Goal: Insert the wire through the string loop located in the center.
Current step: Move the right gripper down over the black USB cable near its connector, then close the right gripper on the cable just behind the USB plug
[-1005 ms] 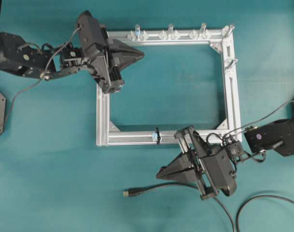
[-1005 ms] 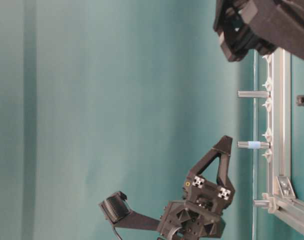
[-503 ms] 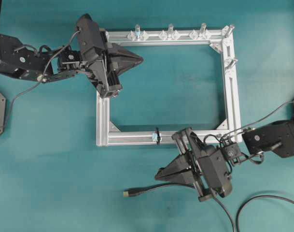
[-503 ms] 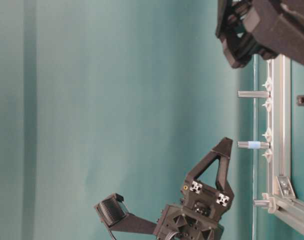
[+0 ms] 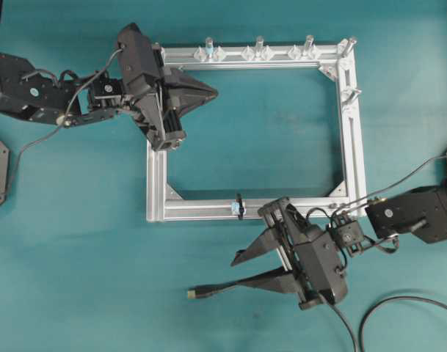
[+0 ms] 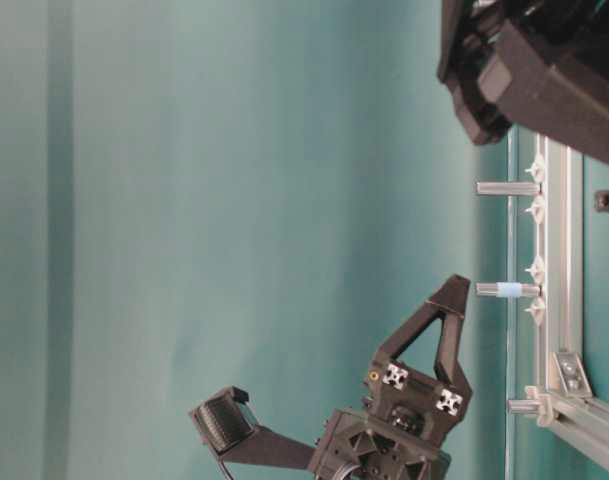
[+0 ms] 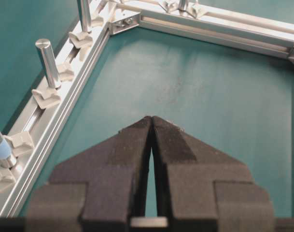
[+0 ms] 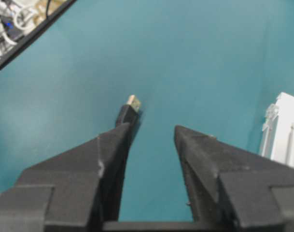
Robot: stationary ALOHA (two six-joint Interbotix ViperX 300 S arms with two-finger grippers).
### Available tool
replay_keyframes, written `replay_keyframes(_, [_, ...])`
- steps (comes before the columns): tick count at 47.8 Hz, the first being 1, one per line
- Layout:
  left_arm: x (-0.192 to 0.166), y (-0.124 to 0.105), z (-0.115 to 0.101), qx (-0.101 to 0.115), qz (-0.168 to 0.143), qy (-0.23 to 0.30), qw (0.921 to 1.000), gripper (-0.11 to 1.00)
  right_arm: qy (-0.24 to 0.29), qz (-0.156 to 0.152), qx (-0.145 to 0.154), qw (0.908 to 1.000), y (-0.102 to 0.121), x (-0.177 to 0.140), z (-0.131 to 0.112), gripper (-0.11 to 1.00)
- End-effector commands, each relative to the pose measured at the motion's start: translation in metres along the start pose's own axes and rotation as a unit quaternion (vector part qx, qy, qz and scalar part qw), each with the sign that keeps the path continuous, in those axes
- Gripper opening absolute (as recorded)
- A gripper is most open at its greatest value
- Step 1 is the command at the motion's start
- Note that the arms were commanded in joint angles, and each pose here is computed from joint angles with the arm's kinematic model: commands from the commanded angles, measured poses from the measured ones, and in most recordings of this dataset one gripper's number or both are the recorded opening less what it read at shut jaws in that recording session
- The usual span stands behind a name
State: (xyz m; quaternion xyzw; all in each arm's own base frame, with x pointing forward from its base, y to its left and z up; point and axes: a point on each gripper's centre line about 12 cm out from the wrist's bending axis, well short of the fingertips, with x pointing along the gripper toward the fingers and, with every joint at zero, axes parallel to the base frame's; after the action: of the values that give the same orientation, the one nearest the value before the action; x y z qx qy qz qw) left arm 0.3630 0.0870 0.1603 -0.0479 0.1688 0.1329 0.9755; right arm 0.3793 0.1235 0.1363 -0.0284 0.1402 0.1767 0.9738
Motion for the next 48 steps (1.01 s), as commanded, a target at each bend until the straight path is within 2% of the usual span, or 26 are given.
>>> replay_keyframes(1, [-0.002, -0.003, 0.013, -0.003, -0.004, -0.018, 0.9998, 0.0, -0.014, 0.001, 0.0, 0.9999, 0.002, 0.004, 0.009, 0.45])
replay_keyframes(11, [-0.003, -0.004, 0.013, -0.002, -0.006, -0.017, 0.9998, 0.0, -0.002, 0.002, 0.02, 0.9998, 0.005, 0.015, 0.0, 0.45])
replay_keyframes(28, [-0.003, -0.006, 0.009, -0.002, -0.008, -0.004, 1.0, 0.0, 0.026, 0.001, 0.037, 0.999, 0.008, 0.033, -0.024, 0.45])
replay_keyframes(48, [-0.003, -0.006, 0.009, -0.002, -0.008, -0.001, 1.0, 0.0, 0.036, 0.008, 0.037, 0.9986, 0.016, 0.045, -0.036, 0.45])
